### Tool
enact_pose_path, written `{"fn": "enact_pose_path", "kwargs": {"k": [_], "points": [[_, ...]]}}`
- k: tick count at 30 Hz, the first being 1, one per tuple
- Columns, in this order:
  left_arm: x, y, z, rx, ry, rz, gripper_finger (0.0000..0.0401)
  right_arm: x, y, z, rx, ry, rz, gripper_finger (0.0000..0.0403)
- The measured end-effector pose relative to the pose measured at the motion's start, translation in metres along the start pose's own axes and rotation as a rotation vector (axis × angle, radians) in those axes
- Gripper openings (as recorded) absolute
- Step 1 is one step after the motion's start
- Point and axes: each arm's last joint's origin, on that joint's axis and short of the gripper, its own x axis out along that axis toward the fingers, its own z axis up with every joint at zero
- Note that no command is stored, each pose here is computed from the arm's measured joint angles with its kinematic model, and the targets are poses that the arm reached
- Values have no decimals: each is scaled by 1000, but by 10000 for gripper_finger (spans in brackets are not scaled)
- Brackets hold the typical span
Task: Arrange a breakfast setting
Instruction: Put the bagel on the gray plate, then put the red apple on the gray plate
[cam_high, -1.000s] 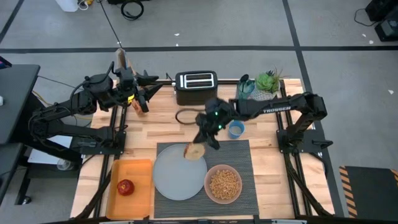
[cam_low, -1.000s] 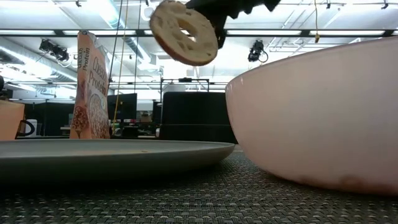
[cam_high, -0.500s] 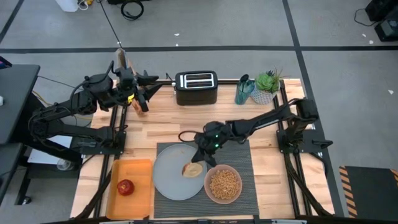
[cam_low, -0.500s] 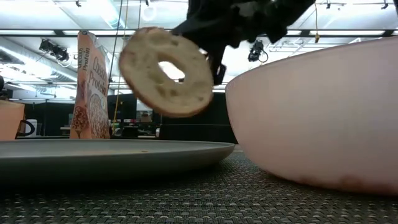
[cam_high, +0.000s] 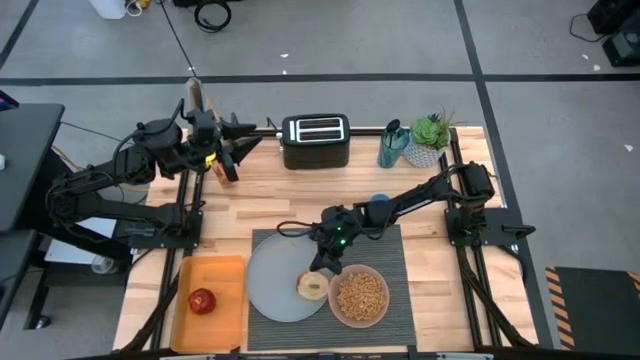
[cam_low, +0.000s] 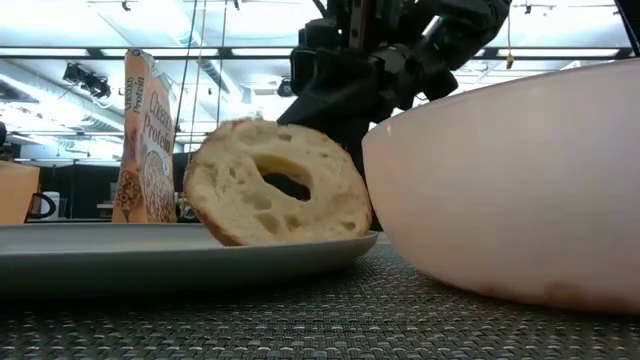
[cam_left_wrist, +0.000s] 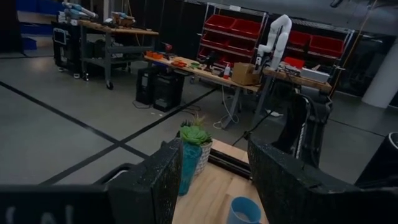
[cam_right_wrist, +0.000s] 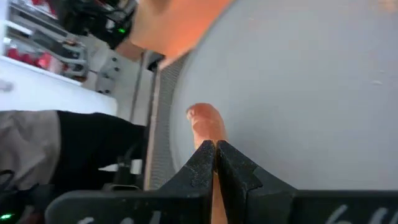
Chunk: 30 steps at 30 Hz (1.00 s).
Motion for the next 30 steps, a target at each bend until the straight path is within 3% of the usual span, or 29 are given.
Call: {"fn": "enact_pose_path", "kwargs": {"k": [7,16,18,21,23,25,30], "points": [[0,0,-1,18,15,4,190,-4,-6,2,18,-7,-45,51],[-4,2,-1,25,19,21,190,-10,-14,7,43,21,-9,103],[-11,1,2,21,9,-41,190,-15,-19,8,77,35,-21,105],[-25,-5,4,42,37,-290,190,-26,-20,14,84,17,-37,105],[-33,-9,-4,2,158,-432,190,-37,-15,22,58,-26,-49,104],[-41,-12,-20,-108,373,-503,190,-49,-8,28,27,-70,-72,104],[-67,-19,-63,-284,994,-493,188,-90,19,44,-60,-248,-201,103]]}}
